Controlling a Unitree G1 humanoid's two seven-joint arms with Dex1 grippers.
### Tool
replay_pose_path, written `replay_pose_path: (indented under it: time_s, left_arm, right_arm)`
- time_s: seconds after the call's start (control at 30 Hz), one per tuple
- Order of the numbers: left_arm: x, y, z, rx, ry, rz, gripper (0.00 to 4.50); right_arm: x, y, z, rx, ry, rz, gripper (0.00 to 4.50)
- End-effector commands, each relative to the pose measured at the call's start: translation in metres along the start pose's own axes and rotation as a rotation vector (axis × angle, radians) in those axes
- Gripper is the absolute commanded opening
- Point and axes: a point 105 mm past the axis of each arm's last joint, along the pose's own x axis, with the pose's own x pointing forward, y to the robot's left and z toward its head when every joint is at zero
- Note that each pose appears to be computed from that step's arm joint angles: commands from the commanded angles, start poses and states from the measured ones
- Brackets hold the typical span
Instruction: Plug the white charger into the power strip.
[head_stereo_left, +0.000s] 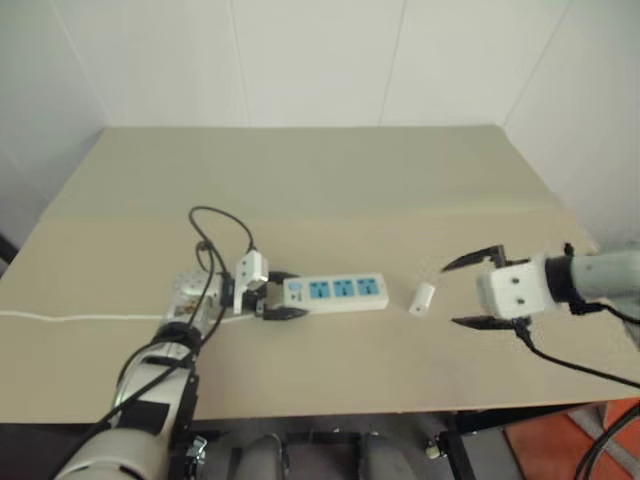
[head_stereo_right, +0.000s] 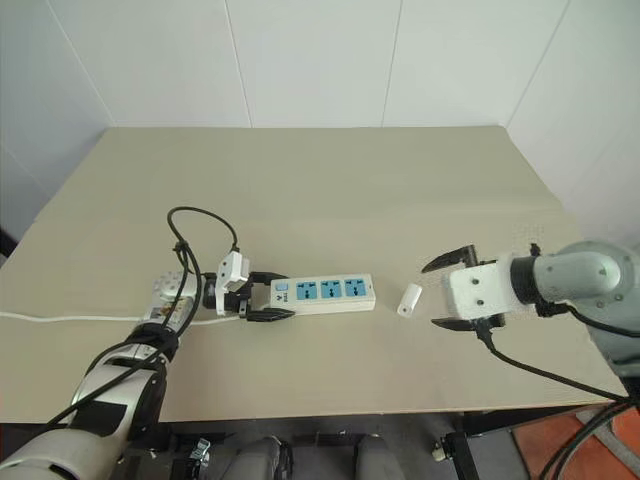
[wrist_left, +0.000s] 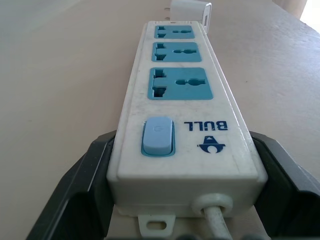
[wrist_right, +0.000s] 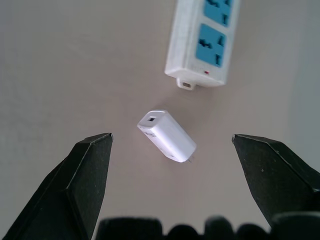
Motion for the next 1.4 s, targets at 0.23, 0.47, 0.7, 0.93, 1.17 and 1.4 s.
replay_pose_path:
  time_s: [0.23,0.47,0.7,0.93,1.17,1.4]
  left_arm:
    - [-0.007,-0.001,0.007,0.034,-0.011,0.008,3.29]
    - [-0.009,-0.009,0.002,0.03,0.001,0.009,3.29]
    - [-0.012,-0.012,0.001,0.027,0.007,0.027,3.29]
    - [-0.013,-0.014,0.0,0.033,0.015,0.035,3.29]
    - [-0.012,-0.013,0.001,0.051,0.005,0.047,3.29]
    - [-0.011,-0.015,0.001,0.046,0.001,0.05,3.29]
  right_arm:
    - [0.019,-0.013,-0.005,-0.381,-0.005,0.233,4.5]
    - [0.038,-0.012,-0.009,-0.473,-0.025,0.339,4.5]
    - [0.05,-0.017,-0.019,-0.495,-0.004,0.362,4.5]
    - [0.058,-0.02,-0.023,-0.525,0.01,0.402,4.5]
    - [0.07,-0.023,-0.021,-0.546,0.01,0.409,4.5]
    - [0.075,-0.021,-0.023,-0.554,0.018,0.43,4.5]
